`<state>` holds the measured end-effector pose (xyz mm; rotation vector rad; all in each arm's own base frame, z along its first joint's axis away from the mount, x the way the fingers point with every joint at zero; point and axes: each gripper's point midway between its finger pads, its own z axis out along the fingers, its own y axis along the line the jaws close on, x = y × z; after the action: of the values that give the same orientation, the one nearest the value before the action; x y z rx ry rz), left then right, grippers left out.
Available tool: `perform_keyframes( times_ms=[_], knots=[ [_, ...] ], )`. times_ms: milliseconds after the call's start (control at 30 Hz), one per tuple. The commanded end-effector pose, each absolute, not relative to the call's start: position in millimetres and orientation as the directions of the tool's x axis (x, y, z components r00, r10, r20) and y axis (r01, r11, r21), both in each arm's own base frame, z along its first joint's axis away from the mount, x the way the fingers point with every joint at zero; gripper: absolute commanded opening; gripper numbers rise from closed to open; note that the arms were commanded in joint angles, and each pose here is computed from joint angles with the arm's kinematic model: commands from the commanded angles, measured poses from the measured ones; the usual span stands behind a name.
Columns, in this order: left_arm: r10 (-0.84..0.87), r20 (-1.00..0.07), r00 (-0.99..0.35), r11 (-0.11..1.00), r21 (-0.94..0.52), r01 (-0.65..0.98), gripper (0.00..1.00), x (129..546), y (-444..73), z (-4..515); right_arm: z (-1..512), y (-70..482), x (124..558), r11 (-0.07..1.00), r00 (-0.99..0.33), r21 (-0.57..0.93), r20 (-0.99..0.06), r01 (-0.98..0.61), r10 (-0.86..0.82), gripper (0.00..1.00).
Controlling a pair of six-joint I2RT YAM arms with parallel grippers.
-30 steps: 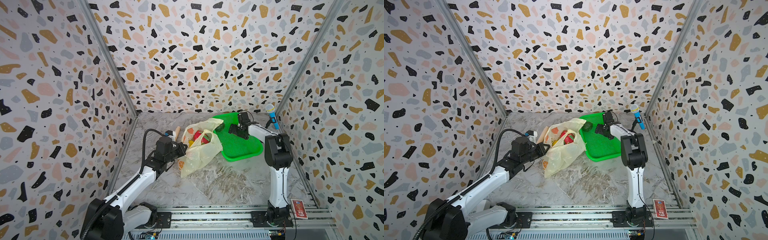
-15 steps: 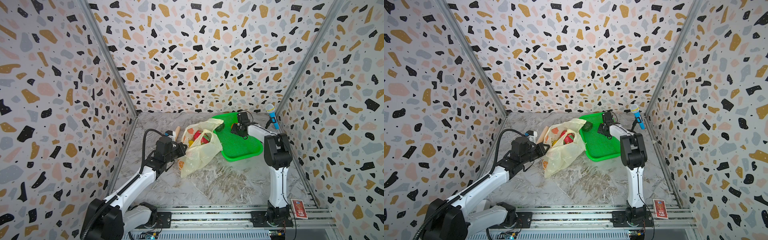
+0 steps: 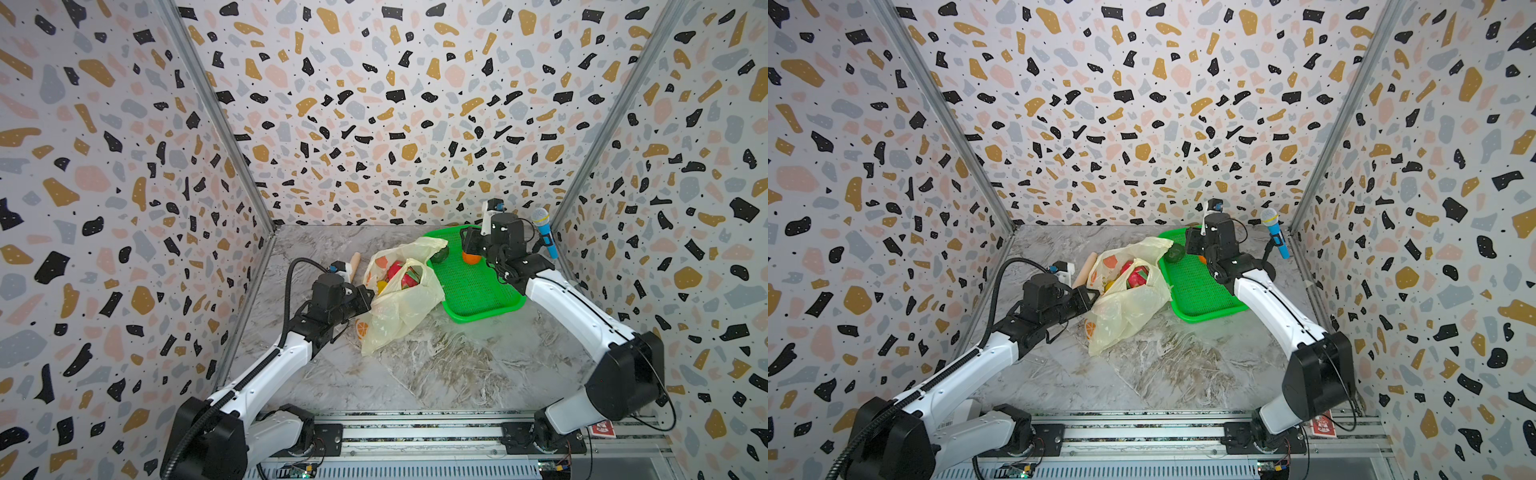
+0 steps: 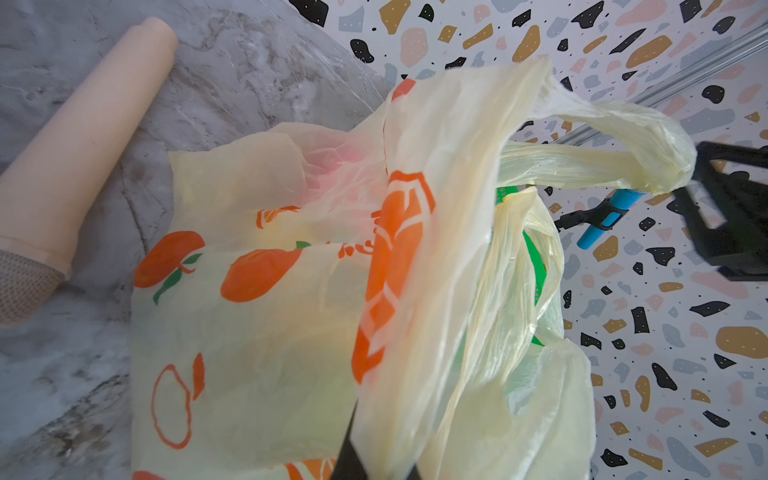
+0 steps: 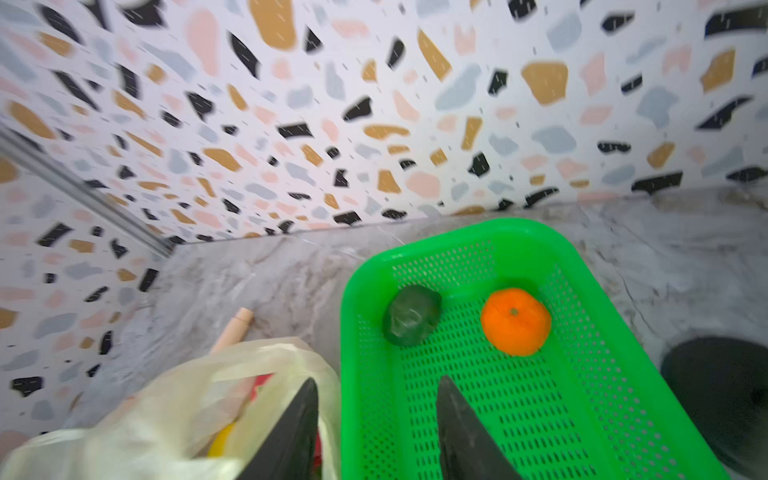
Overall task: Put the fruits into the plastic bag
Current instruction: 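Grasp the orange with the right gripper and lift it from the basket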
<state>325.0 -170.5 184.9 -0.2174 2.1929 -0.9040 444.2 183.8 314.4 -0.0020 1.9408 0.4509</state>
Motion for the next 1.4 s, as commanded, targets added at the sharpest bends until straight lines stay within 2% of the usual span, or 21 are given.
perform_keyframes(
  times_ms=[0,167,267,367,600,833,1067,1367],
  knots=[
    [-0.409,-0.592,-0.694,0.734,-0.666,0.136,0.0,327,-170,191,291,172,450,0.951,-0.436,0.255,-0.886,-0.175,0.157,0.52],
    [-0.407,-0.592,-0.696,0.733,-0.666,0.137,0.0,325,-170,192,251,162,482,0.943,-0.562,0.313,-0.803,-0.112,0.2,0.69],
    [-0.409,-0.591,-0.695,0.733,-0.666,0.135,0.0,325,-169,190,218,158,506,0.937,-0.64,0.345,-0.733,-0.057,0.231,0.83],
    [-0.411,-0.592,-0.693,0.735,-0.665,0.133,0.0,325,-168,188,186,155,532,0.943,-0.692,0.332,-0.682,-0.005,0.237,0.89],
    [-0.412,-0.599,-0.686,0.732,-0.666,0.142,0.0,325,-169,190,135,139,586,0.982,-0.728,0.168,-0.663,0.083,0.175,0.9],
    [-0.406,-0.616,-0.675,0.746,-0.65,0.144,0.0,322,-164,187,82,132,589,0.993,-0.801,0.064,-0.587,0.097,0.116,0.89],
    [-0.422,-0.609,-0.671,0.736,-0.662,0.138,0.0,325,-165,186,54,124,572,0.994,-0.822,0.048,-0.558,0.102,0.112,0.86],
    [-0.401,-0.614,-0.68,0.752,-0.645,0.139,0.0,328,-166,187,63,125,589,0.993,-0.784,0.092,-0.61,0.078,0.118,0.79]
  ],
)
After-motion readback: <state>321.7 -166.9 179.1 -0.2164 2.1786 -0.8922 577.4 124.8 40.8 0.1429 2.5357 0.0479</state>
